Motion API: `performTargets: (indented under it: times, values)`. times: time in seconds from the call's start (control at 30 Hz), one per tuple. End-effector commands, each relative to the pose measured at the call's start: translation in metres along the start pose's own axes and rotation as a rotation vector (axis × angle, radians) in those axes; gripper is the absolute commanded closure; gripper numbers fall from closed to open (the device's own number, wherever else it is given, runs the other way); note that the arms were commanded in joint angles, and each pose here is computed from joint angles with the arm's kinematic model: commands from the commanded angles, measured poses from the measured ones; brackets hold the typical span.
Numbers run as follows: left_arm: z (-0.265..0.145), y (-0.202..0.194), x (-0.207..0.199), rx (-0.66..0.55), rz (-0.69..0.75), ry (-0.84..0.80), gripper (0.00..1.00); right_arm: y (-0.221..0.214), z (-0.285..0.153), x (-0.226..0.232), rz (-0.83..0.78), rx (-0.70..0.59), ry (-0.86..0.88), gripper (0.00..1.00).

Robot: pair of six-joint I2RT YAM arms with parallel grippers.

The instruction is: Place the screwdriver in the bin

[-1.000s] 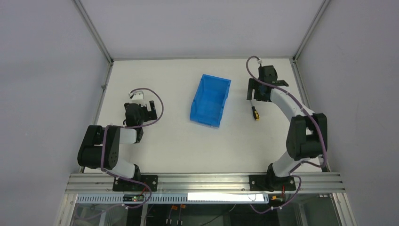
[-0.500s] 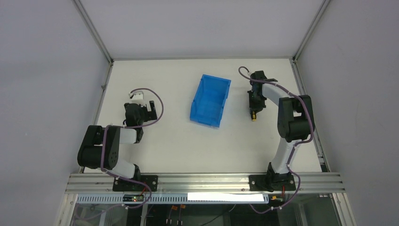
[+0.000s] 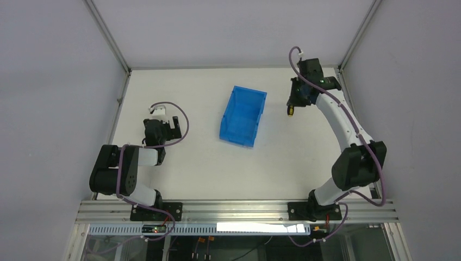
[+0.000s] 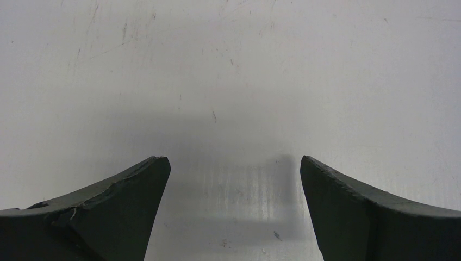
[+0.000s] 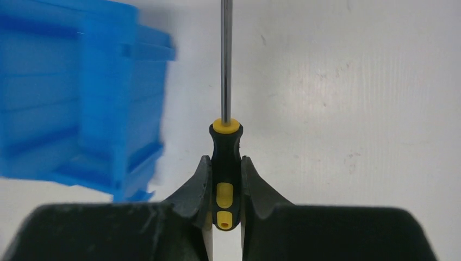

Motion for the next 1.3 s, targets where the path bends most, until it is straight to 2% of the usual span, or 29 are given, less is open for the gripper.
performTargets:
  times: [0.0, 0.23, 0.37, 0.5, 0.6, 0.9, 1.1, 1.2, 1.27]
  values:
    - [0.005, 0.017, -0.004, -0.058, -0.01, -0.025, 0.0, 0.03, -0.072, 0.043, 0.024, -0.186, 0.117, 1.0]
    - [0.005, 0.017, -0.004, -0.057, -0.011, -0.025, 0.0, 0.054, -0.127, 0.109, -0.031, -0.348, 0.221, 1.0]
    - [0.005, 0.017, -0.004, -0.057, -0.011, -0.024, 0.0, 0.059, -0.133, 0.147, -0.064, -0.394, 0.284, 1.0]
    - [0.005, 0.017, -0.004, -0.057, -0.011, -0.025, 0.0, 0.055, -0.101, 0.173, -0.06, -0.354, 0.317, 1.0]
    - [0.005, 0.017, -0.004, -0.057, -0.011, -0.025, 0.0, 0.045, -0.058, 0.184, -0.052, -0.28, 0.306, 1.0]
    - [0.005, 0.017, -0.004, -0.058, -0.011, -0.025, 0.0, 0.008, 0.055, 0.201, -0.081, -0.062, 0.226, 1.0]
    - [0.005, 0.017, -0.004, -0.057, -0.01, -0.026, 0.0, -0.017, 0.107, 0.202, -0.096, 0.047, 0.17, 0.99]
    - [0.005, 0.017, -0.004, -0.057, -0.011, -0.025, 0.0, -0.023, 0.116, 0.202, -0.102, 0.076, 0.161, 0.87]
    - [0.005, 0.017, -0.004, -0.058, -0.011, -0.025, 0.0, -0.023, 0.115, 0.201, -0.11, 0.079, 0.157, 0.71]
Point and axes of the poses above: each gripper's point midway between its finger pads, its own z axis out along the fingers, its own x axis along the line the jaws close on, y = z × x, the point moved 4 cm from there along -z, back along the fingers, and after that the axes turned 9 degrees about -z, right-handed, at the moved point
